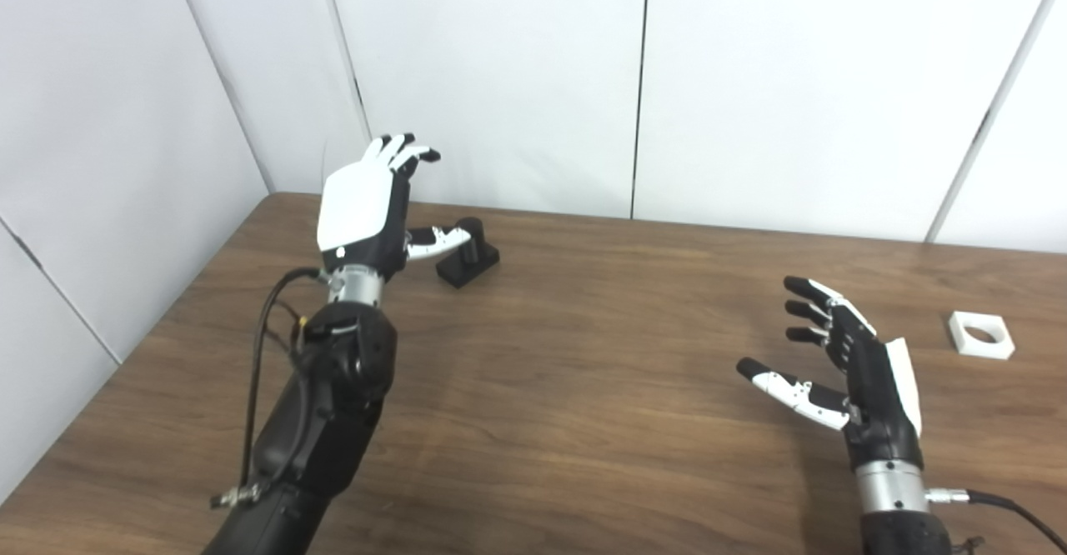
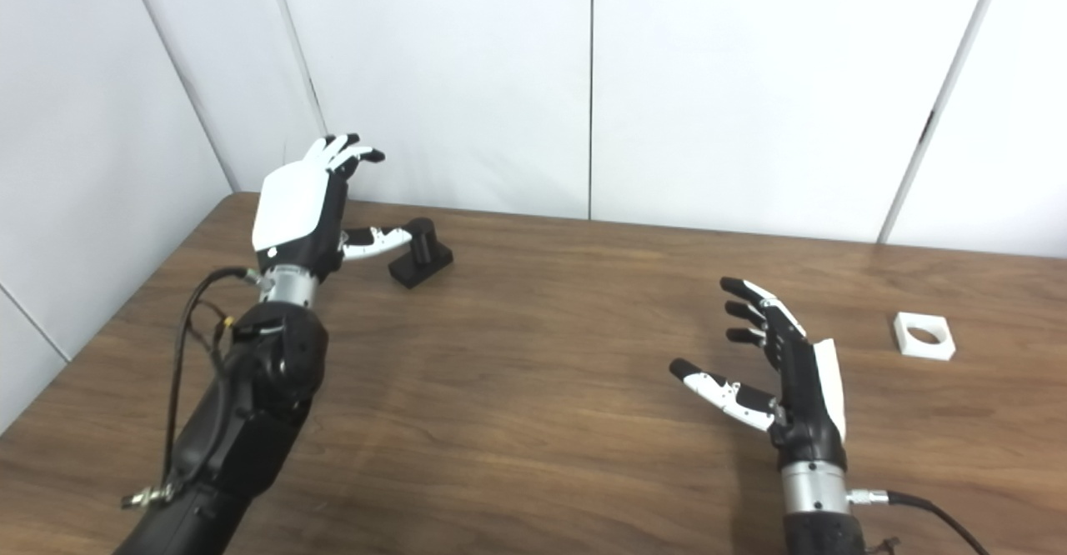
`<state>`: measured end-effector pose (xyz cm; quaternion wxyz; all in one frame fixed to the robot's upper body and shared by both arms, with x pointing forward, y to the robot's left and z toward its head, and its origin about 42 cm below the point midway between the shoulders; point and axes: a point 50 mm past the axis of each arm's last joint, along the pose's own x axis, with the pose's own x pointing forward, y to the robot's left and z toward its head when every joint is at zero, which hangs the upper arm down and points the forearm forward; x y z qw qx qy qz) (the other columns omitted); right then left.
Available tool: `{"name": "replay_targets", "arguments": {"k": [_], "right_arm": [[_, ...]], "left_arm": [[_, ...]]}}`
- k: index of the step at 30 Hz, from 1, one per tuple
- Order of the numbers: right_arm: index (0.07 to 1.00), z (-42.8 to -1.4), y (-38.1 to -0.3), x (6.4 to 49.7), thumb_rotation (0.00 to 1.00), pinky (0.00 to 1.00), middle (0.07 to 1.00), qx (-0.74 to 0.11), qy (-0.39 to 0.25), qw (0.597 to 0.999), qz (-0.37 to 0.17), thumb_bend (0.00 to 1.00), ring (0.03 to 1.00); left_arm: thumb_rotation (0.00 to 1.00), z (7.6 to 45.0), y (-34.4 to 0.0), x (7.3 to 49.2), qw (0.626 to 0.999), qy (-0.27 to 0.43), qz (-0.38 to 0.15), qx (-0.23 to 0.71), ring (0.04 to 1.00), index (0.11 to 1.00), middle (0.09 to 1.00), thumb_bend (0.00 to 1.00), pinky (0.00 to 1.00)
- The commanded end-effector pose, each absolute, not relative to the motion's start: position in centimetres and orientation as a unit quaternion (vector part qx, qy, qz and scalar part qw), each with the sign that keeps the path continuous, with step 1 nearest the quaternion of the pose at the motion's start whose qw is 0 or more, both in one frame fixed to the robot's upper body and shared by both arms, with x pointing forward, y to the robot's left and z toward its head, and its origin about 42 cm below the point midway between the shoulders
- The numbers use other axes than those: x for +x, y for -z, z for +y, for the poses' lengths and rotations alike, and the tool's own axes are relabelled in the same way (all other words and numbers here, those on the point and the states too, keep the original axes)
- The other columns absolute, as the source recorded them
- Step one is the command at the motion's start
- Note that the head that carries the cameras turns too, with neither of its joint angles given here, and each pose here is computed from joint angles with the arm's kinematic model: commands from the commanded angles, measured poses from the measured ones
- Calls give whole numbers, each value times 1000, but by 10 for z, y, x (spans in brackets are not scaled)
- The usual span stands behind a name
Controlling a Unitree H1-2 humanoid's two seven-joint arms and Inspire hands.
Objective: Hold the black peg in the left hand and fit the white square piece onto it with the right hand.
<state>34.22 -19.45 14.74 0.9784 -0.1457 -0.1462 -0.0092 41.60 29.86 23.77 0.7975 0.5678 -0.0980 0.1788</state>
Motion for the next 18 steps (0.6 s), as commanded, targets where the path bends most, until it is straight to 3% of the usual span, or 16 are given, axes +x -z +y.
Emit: {"name": "replay_targets", "arguments": {"k": [1, 13, 18], "right_arm": [[778, -203, -150, 340, 128, 664, 832, -158, 15, 975, -157, 640, 784], [772, -200, -149, 339, 148, 677, 835, -158, 18, 976, -151, 646, 796], [775, -200, -151, 338, 131, 682, 839, -153, 18, 976, -150, 639, 795]], "left_arm": [[473, 305, -267, 430, 774, -201, -108, 590, 999, 762, 973, 831, 995], [647, 304, -263, 453, 782, -163, -15, 601, 1000, 705, 1000, 896, 1000], [675, 304, -259, 459, 784, -147, 13, 603, 1000, 696, 1000, 909, 1000]]}}
